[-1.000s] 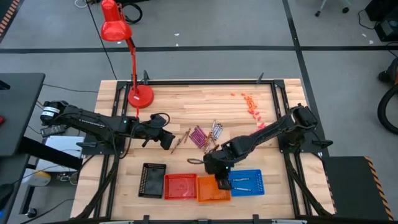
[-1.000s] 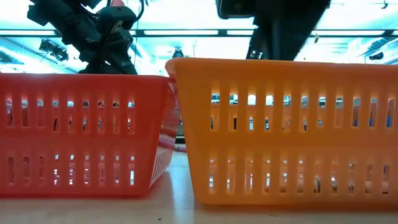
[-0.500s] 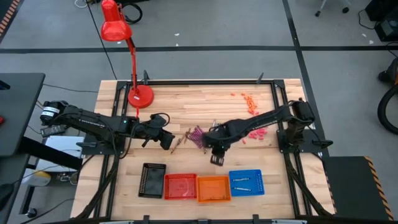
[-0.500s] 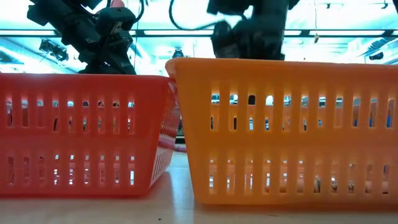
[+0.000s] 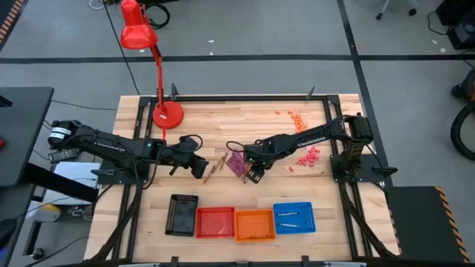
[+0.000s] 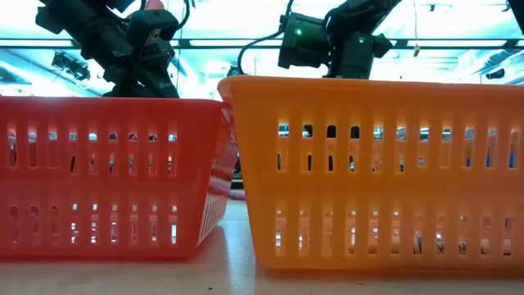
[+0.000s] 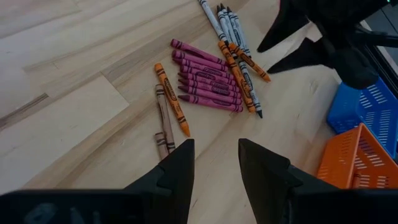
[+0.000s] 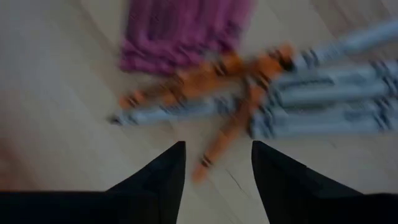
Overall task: Sort crayons
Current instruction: Put the orange crayon into the orange bin
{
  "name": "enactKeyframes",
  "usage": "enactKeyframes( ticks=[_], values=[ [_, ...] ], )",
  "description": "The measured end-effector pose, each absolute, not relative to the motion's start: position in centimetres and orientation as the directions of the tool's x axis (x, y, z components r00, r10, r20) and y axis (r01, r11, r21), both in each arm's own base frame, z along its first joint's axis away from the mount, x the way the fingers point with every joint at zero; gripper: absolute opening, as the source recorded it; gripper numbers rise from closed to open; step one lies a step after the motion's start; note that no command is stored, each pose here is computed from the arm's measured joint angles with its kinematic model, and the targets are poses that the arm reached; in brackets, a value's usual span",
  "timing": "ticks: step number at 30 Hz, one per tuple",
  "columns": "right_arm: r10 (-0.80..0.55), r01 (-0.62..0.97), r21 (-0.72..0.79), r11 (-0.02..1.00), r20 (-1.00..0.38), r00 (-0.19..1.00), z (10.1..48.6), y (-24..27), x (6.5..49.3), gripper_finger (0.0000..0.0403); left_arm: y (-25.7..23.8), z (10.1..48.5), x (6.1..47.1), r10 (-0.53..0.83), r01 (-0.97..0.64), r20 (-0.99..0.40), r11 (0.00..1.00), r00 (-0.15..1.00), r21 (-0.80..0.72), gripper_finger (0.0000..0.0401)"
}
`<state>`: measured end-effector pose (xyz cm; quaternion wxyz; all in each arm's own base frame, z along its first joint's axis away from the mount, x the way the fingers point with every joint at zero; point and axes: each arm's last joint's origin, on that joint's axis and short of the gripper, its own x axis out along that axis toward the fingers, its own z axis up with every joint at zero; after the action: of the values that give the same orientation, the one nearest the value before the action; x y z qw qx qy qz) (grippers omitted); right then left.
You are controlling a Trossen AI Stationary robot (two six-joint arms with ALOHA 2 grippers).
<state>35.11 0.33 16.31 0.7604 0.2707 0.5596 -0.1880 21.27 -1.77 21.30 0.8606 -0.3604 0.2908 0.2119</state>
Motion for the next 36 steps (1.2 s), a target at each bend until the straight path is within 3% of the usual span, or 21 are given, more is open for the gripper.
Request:
enactKeyframes(
  ticks=[6, 11, 22, 28, 36],
  values=[
    [-0.108, 0.649, 0.142, 0.747, -0.938, 0.329, 15.6, 0.1, 35.0, 0.0186, -1.8, 21.3, 21.3, 0.155, -0.573, -0.653, 0.653, 0.741, -0.495, 0.0137],
    [-0.104, 0.706, 0.160, 0.690, -0.944, 0.315, 14.8, 0.5, 34.5, 0.0185, -1.8, 21.3, 21.3, 0.155, -0.573, -0.653, 0.653, 0.741, -0.495, 0.0137],
    [-0.121, 0.713, 0.172, 0.679, -0.933, 0.340, 13.6, 1.3, 33.9, 0.0181, -1.8, 21.3, 21.3, 0.155, -0.573, -0.653, 0.653, 0.741, -0.495, 0.0137],
    [-0.126, 0.723, 0.205, 0.659, -0.918, 0.375, 12.8, 1.5, 33.5, 0.0150, -1.8, 21.3, 21.3, 0.155, -0.574, -0.653, 0.653, 0.741, -0.495, 0.0137],
    [-0.141, 0.717, 0.181, 0.673, -0.921, 0.364, 12.6, 1.6, 33.3, 0.0074, -1.8, 21.3, 21.3, 0.155, -0.574, -0.654, 0.653, 0.741, -0.495, 0.0137]
  ],
)
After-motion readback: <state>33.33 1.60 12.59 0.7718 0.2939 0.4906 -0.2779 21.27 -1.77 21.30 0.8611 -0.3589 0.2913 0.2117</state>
